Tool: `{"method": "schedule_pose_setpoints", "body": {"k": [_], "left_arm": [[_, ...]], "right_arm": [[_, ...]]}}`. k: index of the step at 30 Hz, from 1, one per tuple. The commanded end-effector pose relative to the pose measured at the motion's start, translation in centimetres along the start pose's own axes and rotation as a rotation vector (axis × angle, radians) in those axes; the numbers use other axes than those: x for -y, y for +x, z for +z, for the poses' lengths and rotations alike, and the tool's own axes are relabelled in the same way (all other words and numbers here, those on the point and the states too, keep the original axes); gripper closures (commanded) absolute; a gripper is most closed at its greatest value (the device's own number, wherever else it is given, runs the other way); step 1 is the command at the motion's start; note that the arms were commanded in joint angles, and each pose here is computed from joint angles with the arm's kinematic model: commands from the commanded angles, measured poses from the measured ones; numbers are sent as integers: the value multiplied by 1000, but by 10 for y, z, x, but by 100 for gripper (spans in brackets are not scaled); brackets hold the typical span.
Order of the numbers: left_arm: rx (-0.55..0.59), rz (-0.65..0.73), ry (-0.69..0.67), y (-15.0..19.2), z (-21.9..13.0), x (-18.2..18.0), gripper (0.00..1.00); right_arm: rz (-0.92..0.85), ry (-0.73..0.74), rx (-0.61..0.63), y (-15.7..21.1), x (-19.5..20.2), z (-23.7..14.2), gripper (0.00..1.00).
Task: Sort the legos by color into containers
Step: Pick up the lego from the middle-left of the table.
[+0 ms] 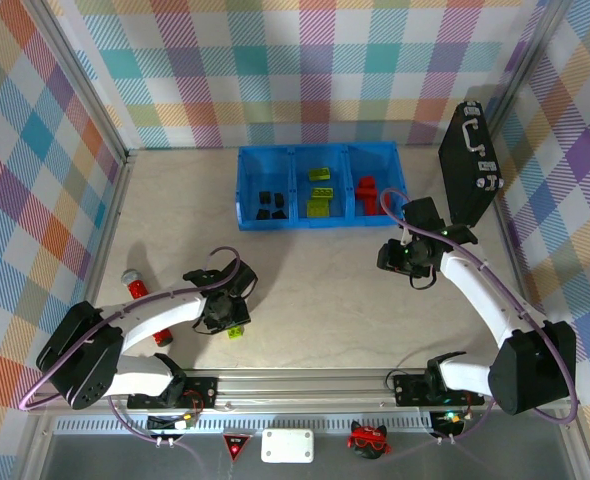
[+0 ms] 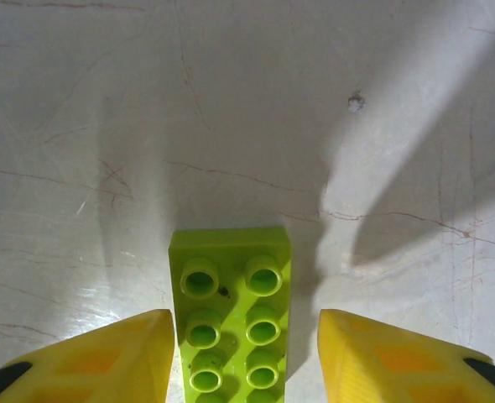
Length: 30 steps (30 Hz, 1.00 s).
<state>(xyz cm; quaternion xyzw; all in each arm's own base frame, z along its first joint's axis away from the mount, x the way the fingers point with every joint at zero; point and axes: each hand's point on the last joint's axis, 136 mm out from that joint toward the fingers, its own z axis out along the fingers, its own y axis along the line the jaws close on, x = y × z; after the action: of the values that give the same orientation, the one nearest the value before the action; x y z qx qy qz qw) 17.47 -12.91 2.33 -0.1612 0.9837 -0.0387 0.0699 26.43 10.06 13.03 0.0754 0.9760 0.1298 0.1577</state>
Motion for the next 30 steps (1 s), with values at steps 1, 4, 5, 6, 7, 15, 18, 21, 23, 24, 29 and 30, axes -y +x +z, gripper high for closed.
{"method": "schedule_pose_setpoints", "body": {"k": [1,4,5,6,7,15,18,21,23,24,29,30], "left_arm": [[-14,-16,-23,4,5,-8,52],[-14,-17,-34,5,7,-11,53],[-15,-17,-31,5,7,-11,54],[-17,-20,-30,5,8,-11,54],[-17,-21,-28,6,8,-10,54],[-26,-14,-37,7,12,-11,57],[-23,-12,-32,6,11,-10,60],[-17,-10,-28,4,8,-8,63],[-14,-6,-25,3,6,-7,66],[-13,-3,-22,2,5,-6,66],[5,15,3,-5,-5,4,68],[10,16,14,-7,-7,8,68]], "right_arm": [[17,-17,-1,0,-1,-1,53],[15,-14,-1,0,-1,-1,53],[15,-14,0,0,-1,-1,53],[15,-16,-1,0,-1,-1,53],[16,-16,-2,1,-1,-1,53],[16,-16,-2,1,-1,-1,54],[19,-14,-4,1,0,-1,54],[19,-14,-4,1,0,0,54],[20,-16,-2,1,-1,0,54],[19,-16,-1,0,-1,-1,54],[19,-16,-2,1,-1,-1,54],[19,-16,-1,1,-1,-1,54]]}}
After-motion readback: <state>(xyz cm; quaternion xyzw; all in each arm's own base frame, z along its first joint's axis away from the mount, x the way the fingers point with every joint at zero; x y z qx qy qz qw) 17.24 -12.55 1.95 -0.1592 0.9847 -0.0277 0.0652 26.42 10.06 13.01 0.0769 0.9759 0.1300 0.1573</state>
